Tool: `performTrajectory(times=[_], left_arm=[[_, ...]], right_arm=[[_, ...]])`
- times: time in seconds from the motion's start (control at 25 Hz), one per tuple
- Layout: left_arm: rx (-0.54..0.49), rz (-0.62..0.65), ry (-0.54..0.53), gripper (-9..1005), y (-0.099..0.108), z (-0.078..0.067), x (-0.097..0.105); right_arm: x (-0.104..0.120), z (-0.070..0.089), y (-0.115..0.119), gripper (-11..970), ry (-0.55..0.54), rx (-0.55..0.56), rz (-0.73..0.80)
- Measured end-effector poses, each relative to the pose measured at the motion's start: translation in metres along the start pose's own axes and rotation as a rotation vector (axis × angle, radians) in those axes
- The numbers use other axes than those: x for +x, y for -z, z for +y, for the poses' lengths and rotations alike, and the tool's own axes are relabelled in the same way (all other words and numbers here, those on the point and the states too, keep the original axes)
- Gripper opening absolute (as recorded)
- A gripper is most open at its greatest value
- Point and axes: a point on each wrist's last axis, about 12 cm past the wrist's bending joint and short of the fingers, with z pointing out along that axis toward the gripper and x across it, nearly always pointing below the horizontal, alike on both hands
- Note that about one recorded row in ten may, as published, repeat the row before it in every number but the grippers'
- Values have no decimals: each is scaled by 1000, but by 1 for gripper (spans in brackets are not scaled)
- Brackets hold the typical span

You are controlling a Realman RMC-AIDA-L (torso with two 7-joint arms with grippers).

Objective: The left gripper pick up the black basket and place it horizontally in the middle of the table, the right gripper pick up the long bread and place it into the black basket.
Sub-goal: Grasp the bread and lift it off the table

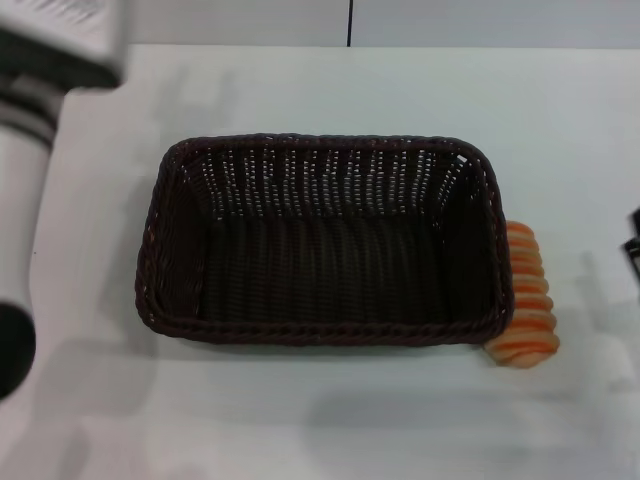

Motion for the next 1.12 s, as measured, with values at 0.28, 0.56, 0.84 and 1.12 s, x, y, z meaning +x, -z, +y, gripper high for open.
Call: performTrajectory(times=[0.28,0.56,0.84,1.12], left_arm=[[-88,17,391,798,57,12,70],[-83,32,407,798,68,14,81],[-71,18,386,798,66,12,79],[-58,7,372,798,66,11,78]], right_arm=[[17,31,-1,820,-41,-170,147],[23,35,0,819,-46,-178,207],[32,34,-8,819,-29,-183,273],[39,37,-19,818,-18,-205,339]])
